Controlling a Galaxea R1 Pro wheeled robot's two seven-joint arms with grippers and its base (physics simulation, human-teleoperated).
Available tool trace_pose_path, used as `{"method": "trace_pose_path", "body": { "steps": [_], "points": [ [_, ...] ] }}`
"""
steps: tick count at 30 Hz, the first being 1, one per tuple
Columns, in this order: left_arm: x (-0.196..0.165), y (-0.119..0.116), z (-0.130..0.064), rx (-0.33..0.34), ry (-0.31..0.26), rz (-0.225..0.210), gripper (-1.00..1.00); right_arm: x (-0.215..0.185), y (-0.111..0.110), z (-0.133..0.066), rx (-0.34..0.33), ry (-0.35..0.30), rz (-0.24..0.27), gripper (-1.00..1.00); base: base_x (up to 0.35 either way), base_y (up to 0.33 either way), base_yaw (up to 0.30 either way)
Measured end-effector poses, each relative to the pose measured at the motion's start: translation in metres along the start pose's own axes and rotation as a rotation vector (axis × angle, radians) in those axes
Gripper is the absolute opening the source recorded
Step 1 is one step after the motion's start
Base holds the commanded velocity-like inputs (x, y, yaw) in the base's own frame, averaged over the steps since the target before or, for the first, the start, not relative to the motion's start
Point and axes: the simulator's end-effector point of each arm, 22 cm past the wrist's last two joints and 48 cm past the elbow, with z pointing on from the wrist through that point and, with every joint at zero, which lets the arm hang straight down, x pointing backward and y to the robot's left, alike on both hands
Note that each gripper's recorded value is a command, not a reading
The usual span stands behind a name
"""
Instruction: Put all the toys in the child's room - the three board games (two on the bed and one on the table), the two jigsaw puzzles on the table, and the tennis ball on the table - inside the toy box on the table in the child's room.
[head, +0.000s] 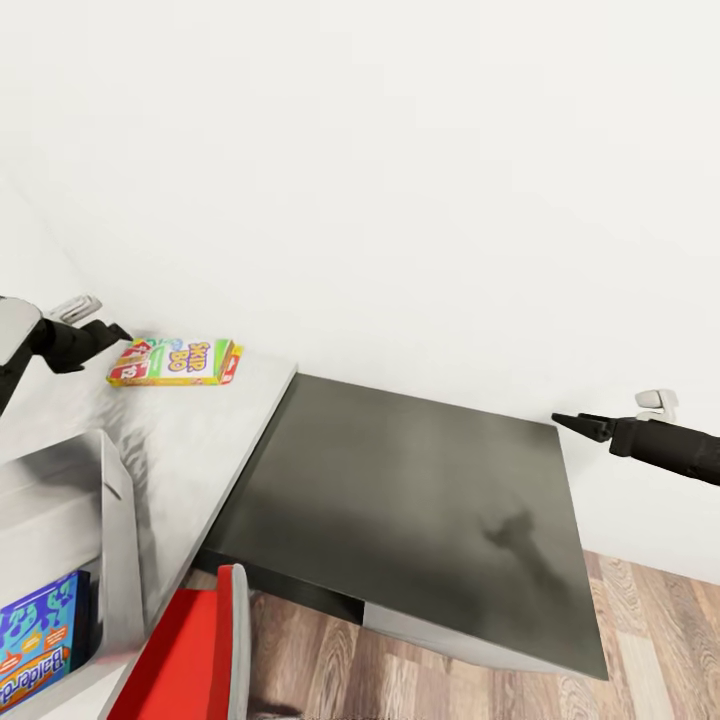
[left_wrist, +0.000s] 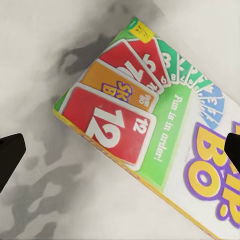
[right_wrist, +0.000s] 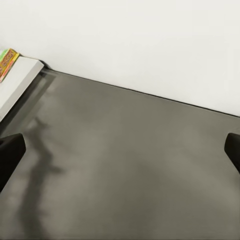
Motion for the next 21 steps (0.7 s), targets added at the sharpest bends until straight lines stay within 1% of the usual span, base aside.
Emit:
{"method": "trace_pose_path", "body": {
  "steps": [4,6,8,11,12,13,14,15,16,18,19,21],
  "points": [
    [0.003,0.001,0.006,-0.001,0.001,-0.002,1.00,0.003,-0.002,0.002,0.000,0.006,0.003,1.00,0.000,0.000,0.000],
    [0.001,0.004,0.006,-0.005,0.006,0.000,1.00,0.004,-0.003,0.003,0.001,0.008,0.005,1.00,0.000,0.000,0.000],
    [-0.005,0.005,0.002,-0.010,0.009,0.011,1.00,0.005,-0.004,0.004,0.002,0.011,0.007,1.00,0.000,0.000,0.000],
    [-0.018,0.007,-0.005,-0.053,0.005,0.087,1.00,0.007,-0.005,0.005,0.003,0.013,0.010,1.00,0.000,0.000,0.000],
    [-0.025,0.004,-0.010,-0.079,0.000,0.148,1.00,0.007,-0.006,0.005,0.004,0.014,0.011,1.00,0.000,0.000,0.000],
    [-0.027,0.002,-0.012,-0.091,-0.002,0.182,1.00,0.008,-0.006,0.006,0.004,0.016,0.011,1.00,0.000,0.000,0.000],
    [-0.031,-0.002,-0.014,-0.107,-0.006,0.248,1.00,0.009,-0.007,0.006,0.005,0.017,0.012,1.00,0.000,0.000,0.000],
    [-0.032,-0.004,-0.014,-0.112,-0.006,0.279,1.00,0.009,-0.007,0.007,0.005,0.018,0.013,1.00,0.000,0.000,0.000],
    [-0.033,-0.008,-0.015,-0.113,-0.004,0.324,1.00,0.010,-0.008,0.007,0.006,0.019,0.014,1.00,0.000,0.000,0.000],
    [-0.032,-0.007,-0.012,-0.113,0.006,0.351,1.00,0.011,-0.009,0.008,0.006,0.021,0.016,1.00,0.000,0.000,0.000],
    [-0.030,-0.004,-0.010,-0.116,0.020,0.362,1.00,0.012,-0.009,0.009,0.007,0.022,0.017,1.00,0.000,0.000,0.000],
    [-0.029,-0.004,-0.008,-0.109,0.038,0.371,1.00,0.013,-0.010,0.010,0.007,0.025,0.019,1.00,0.000,0.000,0.000]
  ]
}}
